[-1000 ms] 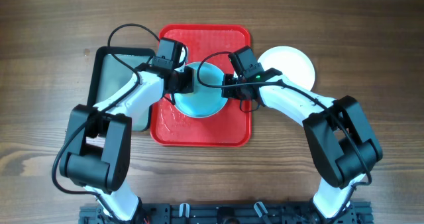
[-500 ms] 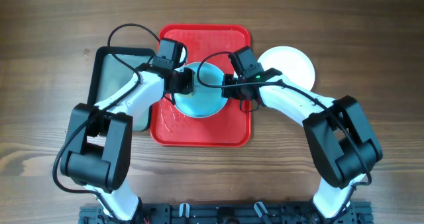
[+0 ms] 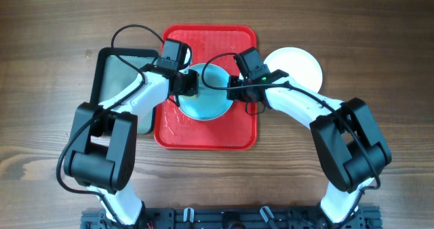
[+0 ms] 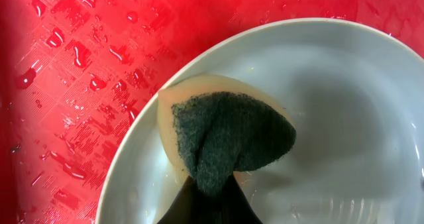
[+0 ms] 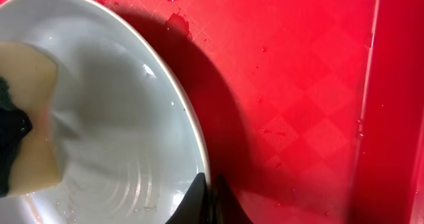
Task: Clean dirty plates on tray and stack at the side
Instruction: 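Scrub the light-blue plate with the sponge while right gripper holds rim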
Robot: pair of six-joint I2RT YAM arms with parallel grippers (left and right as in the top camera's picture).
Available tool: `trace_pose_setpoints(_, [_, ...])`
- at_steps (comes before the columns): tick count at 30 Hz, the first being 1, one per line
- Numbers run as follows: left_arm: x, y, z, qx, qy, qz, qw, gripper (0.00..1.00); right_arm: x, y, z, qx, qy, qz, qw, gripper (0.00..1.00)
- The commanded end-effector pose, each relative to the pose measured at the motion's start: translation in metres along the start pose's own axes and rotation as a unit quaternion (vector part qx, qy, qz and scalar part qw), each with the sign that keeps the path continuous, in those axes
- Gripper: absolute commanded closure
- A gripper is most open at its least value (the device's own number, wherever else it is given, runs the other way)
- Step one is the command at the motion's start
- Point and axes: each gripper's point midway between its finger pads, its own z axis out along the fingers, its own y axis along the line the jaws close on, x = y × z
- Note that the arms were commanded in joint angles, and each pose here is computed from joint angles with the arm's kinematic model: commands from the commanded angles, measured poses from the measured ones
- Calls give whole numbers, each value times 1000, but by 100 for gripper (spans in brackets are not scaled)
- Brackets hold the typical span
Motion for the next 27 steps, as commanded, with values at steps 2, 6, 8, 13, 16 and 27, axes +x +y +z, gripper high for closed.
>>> trace_pose_setpoints(2, [5, 5, 13, -10, 12, -1, 1000, 96, -3, -1, -8, 2, -10, 1, 1000, 96])
trace_pose_setpoints(6, [13, -1, 19, 11, 29, -2, 1000, 96, -3, -1, -8, 2, -10, 1, 1000, 96])
trace_pose_setpoints(8, [18, -6, 23, 27, 40, -4, 999, 96, -3, -1, -8, 2, -10, 0, 1000, 96])
trace_pose_setpoints(13, [23, -8, 28, 36, 51, -6, 998, 96, -1, 6, -8, -16, -2, -19, 1000, 96])
trace_pose_setpoints(16, [23, -10, 28, 41, 51, -7, 998, 96, 0, 9, -8, -24, 1, -26, 999, 96])
trace_pose_setpoints(27, [30, -43, 21, 138, 75, -11, 988, 96, 0, 9, -8, -25, 1, -26, 999, 96])
